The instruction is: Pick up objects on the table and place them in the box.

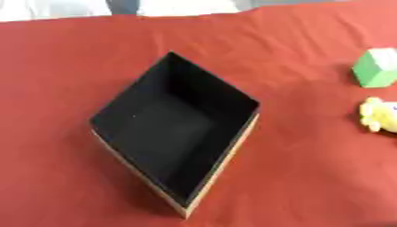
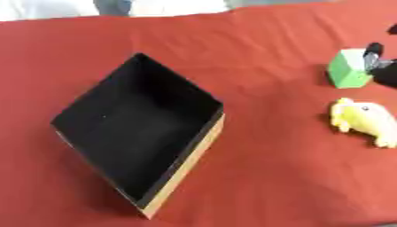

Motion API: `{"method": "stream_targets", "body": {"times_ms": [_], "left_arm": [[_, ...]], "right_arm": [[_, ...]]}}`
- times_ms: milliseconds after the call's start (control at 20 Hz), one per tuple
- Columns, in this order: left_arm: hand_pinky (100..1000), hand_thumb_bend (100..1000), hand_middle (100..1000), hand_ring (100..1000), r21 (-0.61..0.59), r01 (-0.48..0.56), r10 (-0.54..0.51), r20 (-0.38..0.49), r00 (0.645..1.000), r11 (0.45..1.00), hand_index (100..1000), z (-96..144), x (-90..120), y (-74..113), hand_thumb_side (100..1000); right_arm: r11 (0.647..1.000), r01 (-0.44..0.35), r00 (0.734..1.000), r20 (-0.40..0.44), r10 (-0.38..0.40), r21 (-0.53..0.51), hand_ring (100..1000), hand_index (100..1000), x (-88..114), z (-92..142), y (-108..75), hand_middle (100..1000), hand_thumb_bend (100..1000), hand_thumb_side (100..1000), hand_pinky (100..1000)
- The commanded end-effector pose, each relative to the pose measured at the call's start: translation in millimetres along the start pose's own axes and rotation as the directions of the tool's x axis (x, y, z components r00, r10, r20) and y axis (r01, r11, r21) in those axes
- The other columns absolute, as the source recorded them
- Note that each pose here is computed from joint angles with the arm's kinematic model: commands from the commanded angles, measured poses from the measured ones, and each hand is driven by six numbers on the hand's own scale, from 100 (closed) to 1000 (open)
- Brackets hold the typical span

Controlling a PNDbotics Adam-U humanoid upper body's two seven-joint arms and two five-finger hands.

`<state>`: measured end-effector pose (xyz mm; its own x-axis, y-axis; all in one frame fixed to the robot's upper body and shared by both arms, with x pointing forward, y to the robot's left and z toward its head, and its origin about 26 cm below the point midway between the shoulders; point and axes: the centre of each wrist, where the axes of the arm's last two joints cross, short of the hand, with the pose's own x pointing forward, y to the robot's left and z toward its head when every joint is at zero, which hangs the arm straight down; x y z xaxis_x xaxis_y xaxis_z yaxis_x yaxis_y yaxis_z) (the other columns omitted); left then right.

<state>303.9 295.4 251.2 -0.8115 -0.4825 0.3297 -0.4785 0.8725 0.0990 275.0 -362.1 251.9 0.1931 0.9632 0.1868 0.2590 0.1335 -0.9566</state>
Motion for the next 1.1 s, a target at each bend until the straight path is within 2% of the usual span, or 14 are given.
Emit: {"method": "stream_targets", "body": {"times_ms": [50, 400, 450, 650, 1100], "left_arm": [[538, 100, 690, 813, 0.001, 0.01, -0.01, 0.035, 0.999, 1.0, 799, -8, 4, 5.3, 425], [538, 100, 689, 813, -0.001, 0.008, -0.008, 0.035, 0.999, 1.0, 799, -7, 4, 4.9, 424], [538, 100, 689, 813, -0.001, 0.009, -0.009, 0.035, 0.999, 1.0, 799, -7, 4, 4.9, 423], [538, 100, 689, 813, -0.002, 0.011, -0.011, 0.034, 0.999, 1.0, 800, -7, 4, 5.2, 425], [538, 100, 689, 813, -0.006, 0.012, -0.012, 0.033, 0.999, 1.0, 800, -7, 4, 5.2, 425]], "right_arm": [[0.999, -0.018, 1.0, 0.015, 0.018, -0.041, 888, 817, 3, 0, -10.2, 829, 100, 548, 918], [0.999, -0.014, 0.999, 0.028, 0.015, -0.041, 887, 817, 3, 0, -9.6, 831, 100, 549, 918], [0.999, -0.018, 0.999, 0.026, 0.019, -0.036, 893, 820, 3, 0, -9.3, 833, 139, 511, 919], [0.998, -0.062, 0.998, 0.013, 0.062, 0.008, 911, 860, 2, 1, -7.1, 845, 231, 483, 924], [0.974, -0.164, 0.986, 0.068, 0.155, 0.157, 946, 888, 2, 3, 0.4, 873, 297, 521, 937]]}}
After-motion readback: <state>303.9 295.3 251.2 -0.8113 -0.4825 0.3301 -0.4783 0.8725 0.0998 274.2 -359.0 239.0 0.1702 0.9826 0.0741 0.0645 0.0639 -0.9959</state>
